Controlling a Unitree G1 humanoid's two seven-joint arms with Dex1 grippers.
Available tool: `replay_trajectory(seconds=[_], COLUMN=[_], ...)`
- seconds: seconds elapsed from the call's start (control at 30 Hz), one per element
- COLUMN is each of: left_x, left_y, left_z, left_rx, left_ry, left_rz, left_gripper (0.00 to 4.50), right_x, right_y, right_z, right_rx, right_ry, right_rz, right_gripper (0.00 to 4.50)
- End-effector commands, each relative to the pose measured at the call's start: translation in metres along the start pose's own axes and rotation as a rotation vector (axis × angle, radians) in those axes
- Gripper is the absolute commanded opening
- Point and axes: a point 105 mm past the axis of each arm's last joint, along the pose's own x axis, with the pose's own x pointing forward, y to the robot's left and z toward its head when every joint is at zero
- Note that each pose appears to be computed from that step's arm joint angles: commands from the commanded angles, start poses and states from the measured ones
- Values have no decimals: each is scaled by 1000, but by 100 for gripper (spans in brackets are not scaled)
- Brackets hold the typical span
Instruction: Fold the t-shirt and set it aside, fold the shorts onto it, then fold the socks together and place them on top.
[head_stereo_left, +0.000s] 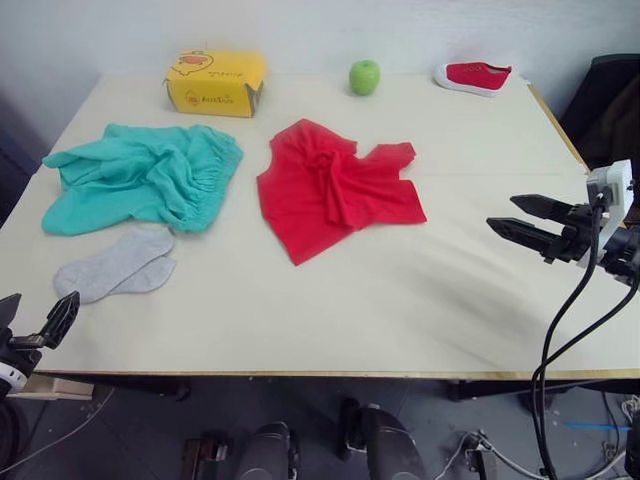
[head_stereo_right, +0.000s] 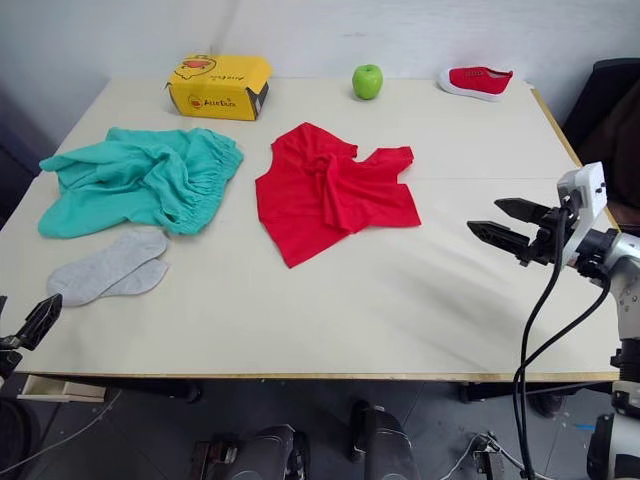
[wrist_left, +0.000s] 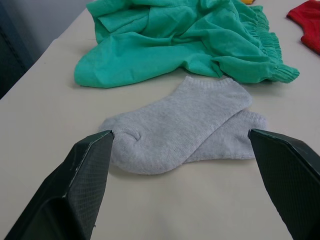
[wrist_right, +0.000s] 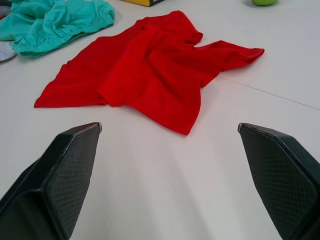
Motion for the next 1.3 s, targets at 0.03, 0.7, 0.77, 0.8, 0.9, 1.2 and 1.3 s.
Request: replay_trajectory(seconds=[0.03,0.7,0.77,0.8,0.9,1.2,1.3], left_x=[-4,20,31,39,56,119,138], left_y=[1,-51,-72,-93,-140,-232,-252], left_z=[12,6,12,15,15,10,-2], left_rx=[35,155,168,202,320,574,705], left_ry=[-26,56,51,52,79,75,81], left_rz=[17,-225,-347,-462,-737,-1185,-1258], left_gripper=[450,450,450,450,450,450,450], right_x=[-1,20,30,38,57,106,120], right_y=[4,19,29,34,45,45,32], right_z=[15,27,25,20,10,-25,-33], right_rx=[-33,-143,-185,-218,-294,-529,-556], right_ry=[-43,-47,-17,20,92,308,350], right_rz=[8,27,63,87,138,186,131], right_gripper=[447,447,447,447,447,447,447])
